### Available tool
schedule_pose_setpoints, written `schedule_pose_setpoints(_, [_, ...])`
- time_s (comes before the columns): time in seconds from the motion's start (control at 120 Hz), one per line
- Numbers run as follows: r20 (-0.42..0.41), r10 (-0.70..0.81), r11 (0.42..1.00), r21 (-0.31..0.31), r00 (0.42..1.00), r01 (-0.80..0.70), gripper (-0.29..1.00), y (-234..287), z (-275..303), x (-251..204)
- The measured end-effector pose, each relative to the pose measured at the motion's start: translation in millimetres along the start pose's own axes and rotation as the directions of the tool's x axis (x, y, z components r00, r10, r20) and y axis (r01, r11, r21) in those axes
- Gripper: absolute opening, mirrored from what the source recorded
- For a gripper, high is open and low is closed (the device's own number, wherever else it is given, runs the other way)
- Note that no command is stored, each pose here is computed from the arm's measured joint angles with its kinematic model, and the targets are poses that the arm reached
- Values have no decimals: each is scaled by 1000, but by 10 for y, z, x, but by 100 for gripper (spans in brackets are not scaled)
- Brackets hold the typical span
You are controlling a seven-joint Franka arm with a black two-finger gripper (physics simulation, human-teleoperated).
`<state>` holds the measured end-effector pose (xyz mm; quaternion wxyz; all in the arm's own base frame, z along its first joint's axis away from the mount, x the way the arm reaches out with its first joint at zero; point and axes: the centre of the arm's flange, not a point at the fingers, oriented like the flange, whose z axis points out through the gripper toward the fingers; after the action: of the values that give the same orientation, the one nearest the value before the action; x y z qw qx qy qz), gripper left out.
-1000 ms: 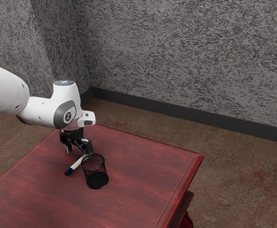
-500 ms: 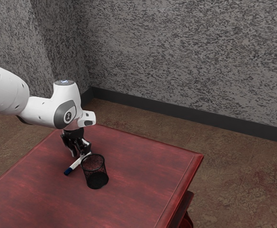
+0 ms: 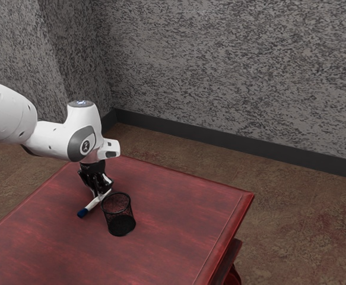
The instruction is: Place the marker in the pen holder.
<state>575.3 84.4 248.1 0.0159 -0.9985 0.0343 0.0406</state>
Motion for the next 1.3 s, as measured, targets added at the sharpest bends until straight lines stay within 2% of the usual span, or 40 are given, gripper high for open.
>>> schedule_pose_setpoints(0.183, [-8, -1, 1000, 4, 1000, 1, 0, -2, -44, 6])
schedule_pose_setpoints(0.292, [-52, 0, 1000, 4, 999, 1, -1, 6, -311, 15])
schedule_pose_setpoints(0.5, [-227, 33, 999, -3, 973, -35, -2, 232, -1336, -17])
schedule_pose_setpoints(0.592, [-332, 83, 996, -2, 940, -89, -2, 559, -1927, -112])
schedule_pose_setpoints(0.675, [-386, 136, 989, 6, 912, -145, -2, 905, -2224, -223])
schedule_pose_setpoints(0.742, [-400, 165, 984, 8, 901, -177, -2, 1099, -2212, -383])
schedule_pose_setpoints(0.867, [-420, 141, 988, 7, 896, -152, -2, 1011, -2088, -587])
schedule_pose_setpoints(1.033, [-441, 167, 983, 7, 882, -183, -3, 1263, -2017, -705])
schedule_pose_setpoints(1.3, [-428, 164, 983, -3, 889, -183, -3, 1335, -1812, -915])
